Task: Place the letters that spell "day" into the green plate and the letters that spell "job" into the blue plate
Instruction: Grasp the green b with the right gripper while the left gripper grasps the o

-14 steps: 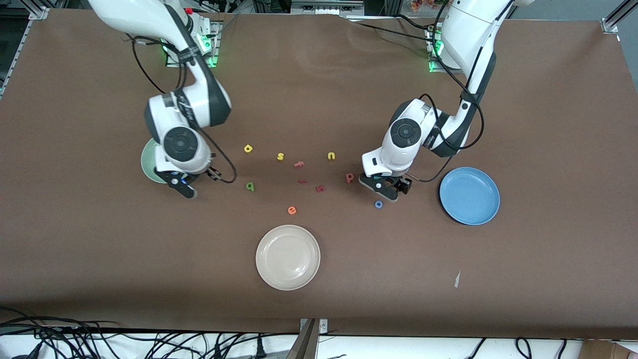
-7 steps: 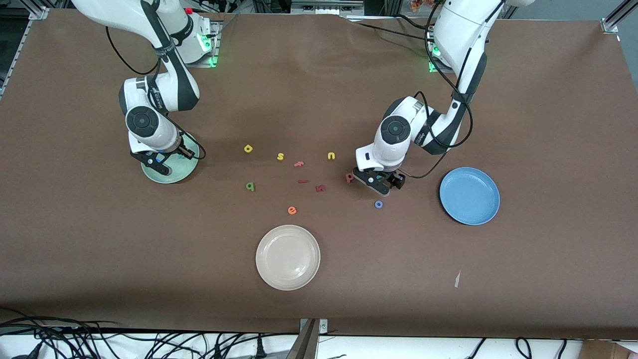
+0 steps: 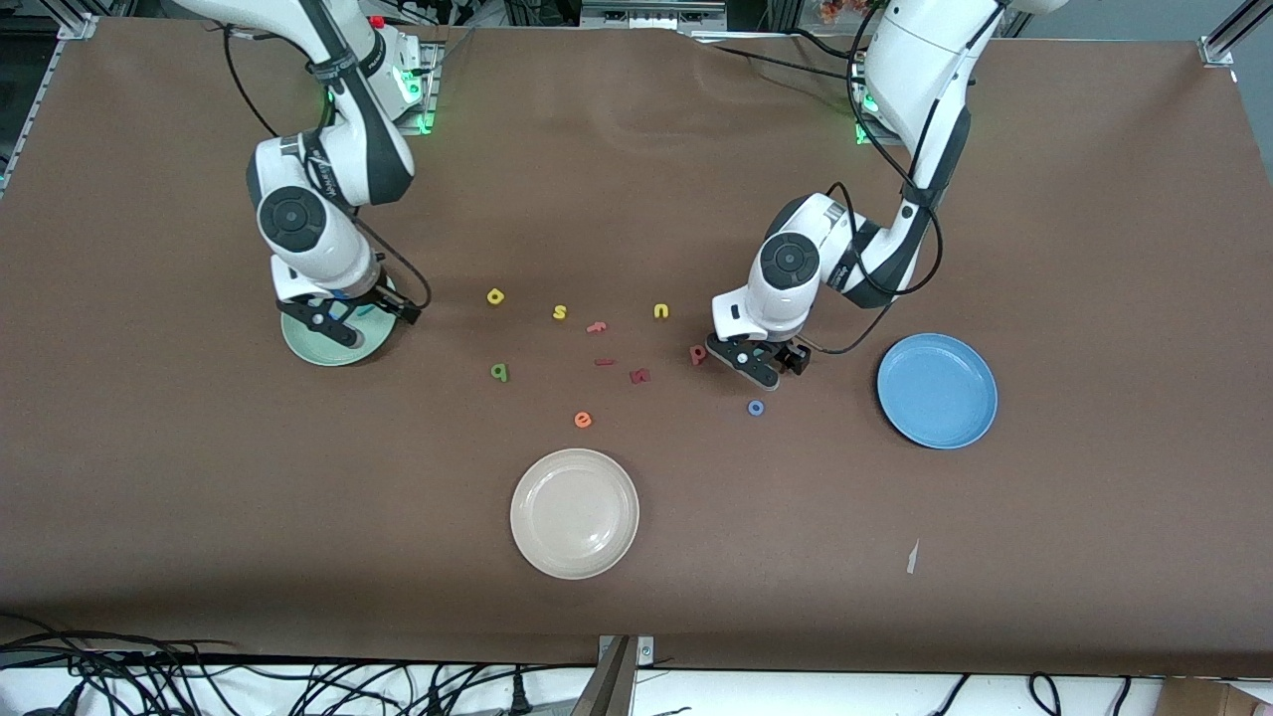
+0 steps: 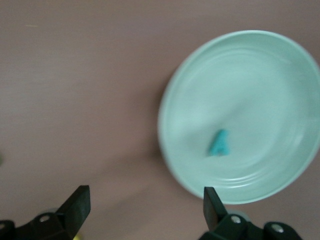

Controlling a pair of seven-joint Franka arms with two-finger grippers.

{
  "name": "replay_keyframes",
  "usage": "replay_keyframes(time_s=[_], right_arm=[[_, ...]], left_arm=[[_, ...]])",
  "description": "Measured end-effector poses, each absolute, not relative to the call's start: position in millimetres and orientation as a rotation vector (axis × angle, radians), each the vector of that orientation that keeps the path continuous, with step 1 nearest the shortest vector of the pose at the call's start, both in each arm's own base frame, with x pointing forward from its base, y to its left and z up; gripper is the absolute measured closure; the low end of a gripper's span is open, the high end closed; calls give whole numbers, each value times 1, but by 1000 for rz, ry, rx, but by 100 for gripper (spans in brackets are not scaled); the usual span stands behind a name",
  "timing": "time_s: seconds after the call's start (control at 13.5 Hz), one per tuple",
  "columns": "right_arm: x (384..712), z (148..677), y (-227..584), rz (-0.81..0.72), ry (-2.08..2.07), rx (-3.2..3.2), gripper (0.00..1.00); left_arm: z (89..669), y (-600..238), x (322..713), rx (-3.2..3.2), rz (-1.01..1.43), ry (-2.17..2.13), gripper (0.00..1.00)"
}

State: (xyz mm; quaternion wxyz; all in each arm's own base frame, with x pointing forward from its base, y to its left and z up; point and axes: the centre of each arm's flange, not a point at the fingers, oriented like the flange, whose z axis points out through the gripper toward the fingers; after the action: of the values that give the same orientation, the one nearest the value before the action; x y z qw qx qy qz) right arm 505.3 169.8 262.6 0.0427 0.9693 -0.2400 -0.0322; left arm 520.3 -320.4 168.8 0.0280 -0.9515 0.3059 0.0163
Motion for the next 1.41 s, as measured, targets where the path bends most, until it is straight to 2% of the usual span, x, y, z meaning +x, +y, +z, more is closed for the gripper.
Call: replay_keyframes(time_s=[0.07,0.15,0.22,0.37,0.44,0.59,0.67,0.74,0.89,1.04,1.11,1.33,1.41], right_arm=[[515,273,194,-92,-752,2994,0],[525,280,218,-96,-739,3007,0],[532,281,239,-118,-665,3019,0],[543,276,283,-146,-357,3080,0],[547,273,294,-150,-204,3100,0],[552,261,299,-159,21,3111,0],[553,253,300,-158,75,3112,0],[554,242,300,-163,107,3109,0],[554,221,301,-166,150,3107,7],[554,207,301,-167,227,3103,29],[554,203,301,-161,277,3103,29],[555,190,301,-138,340,3104,32],[556,189,301,-128,347,3106,34]], left_arm=[[169,-321,520,-2937,49,945,15],[169,-321,521,-2938,47,945,15],[169,-321,521,-2938,47,945,22],[170,-324,521,-2938,38,952,46],[172,-325,522,-2939,29,952,46],[177,-327,527,-2944,3,951,66],[181,-328,530,-2946,-13,951,66],[185,-330,534,-2949,-31,949,71],[190,-329,541,-2952,-53,940,73],[190,-327,542,-2952,-54,935,71],[190,-327,542,-2953,-54,932,65],[188,-324,542,-2953,-42,925,36],[186,-323,541,-2952,-34,924,34]])
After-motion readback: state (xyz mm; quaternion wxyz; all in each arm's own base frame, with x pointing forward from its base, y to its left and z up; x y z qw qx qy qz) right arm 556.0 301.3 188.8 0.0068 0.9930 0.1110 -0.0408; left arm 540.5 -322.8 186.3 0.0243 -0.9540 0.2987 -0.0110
